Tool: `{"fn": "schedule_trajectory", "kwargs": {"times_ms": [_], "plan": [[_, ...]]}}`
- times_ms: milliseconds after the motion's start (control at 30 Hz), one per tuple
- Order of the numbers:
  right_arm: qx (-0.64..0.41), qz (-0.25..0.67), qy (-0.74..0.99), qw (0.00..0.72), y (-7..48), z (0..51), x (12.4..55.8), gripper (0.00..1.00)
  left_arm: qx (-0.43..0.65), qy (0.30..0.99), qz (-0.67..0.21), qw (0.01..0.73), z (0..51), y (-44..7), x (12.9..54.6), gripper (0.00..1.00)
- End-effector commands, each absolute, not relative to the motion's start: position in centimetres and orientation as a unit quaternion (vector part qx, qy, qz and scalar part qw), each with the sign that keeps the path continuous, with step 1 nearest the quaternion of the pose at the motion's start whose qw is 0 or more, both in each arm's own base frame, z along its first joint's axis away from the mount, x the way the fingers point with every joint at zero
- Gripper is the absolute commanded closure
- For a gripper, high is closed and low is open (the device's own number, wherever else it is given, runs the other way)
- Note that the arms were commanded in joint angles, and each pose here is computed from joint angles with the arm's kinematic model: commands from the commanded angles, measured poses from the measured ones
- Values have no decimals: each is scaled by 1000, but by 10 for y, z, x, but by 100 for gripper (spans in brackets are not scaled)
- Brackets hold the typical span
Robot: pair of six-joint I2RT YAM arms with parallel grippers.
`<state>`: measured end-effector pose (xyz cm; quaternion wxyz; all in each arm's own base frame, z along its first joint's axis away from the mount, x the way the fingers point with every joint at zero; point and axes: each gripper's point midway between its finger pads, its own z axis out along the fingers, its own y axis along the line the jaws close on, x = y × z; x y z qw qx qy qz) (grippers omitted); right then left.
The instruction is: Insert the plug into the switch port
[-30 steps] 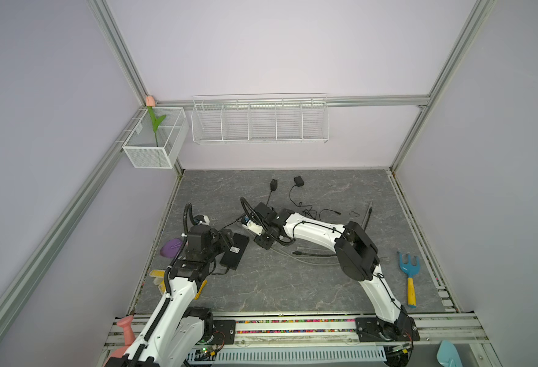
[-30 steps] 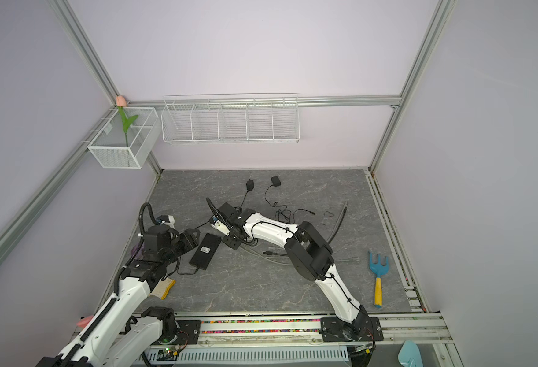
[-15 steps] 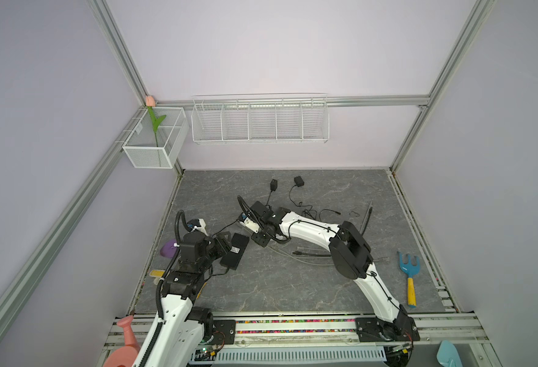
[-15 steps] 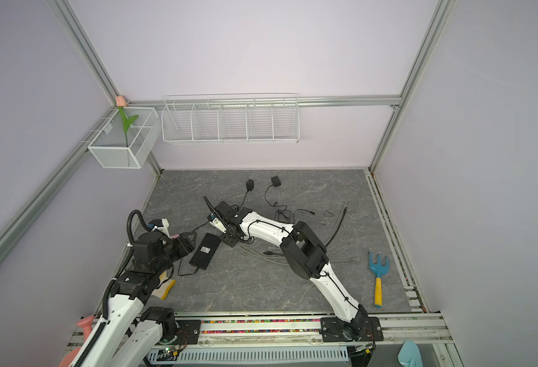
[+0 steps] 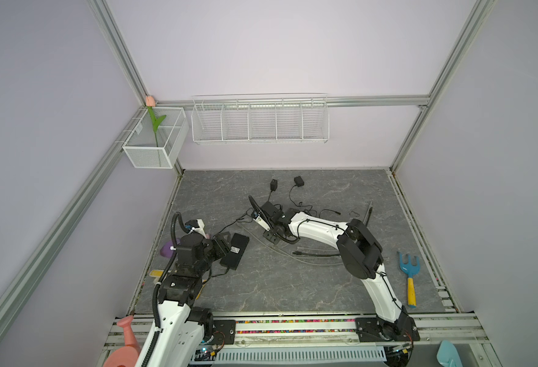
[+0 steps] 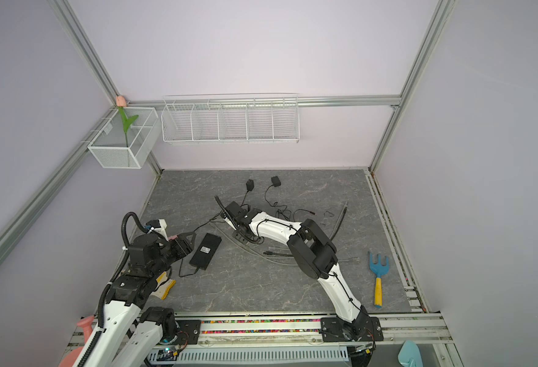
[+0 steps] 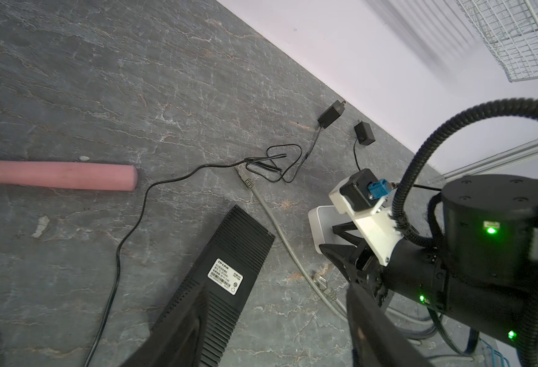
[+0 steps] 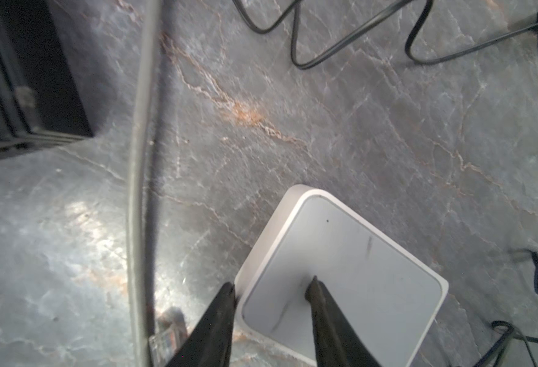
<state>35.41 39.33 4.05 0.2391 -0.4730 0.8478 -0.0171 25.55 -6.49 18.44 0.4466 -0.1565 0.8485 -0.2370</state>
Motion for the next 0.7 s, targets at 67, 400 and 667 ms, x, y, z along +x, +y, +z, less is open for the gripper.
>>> {"fn": "schedule_trajectory", "kwargs": {"times_ms": [67,400,667], "plan": [[-453,-77,858,231,366,24,374,64,-158,844,-243,452,197,-65,255,32],[-467,-10,848,249,391,51,359,57,-159,843,-241,454,198,-63,251,32],[-495,83,839,211,430,40,327,46,-158,833,-263,461,210,-67,246,32]]}}
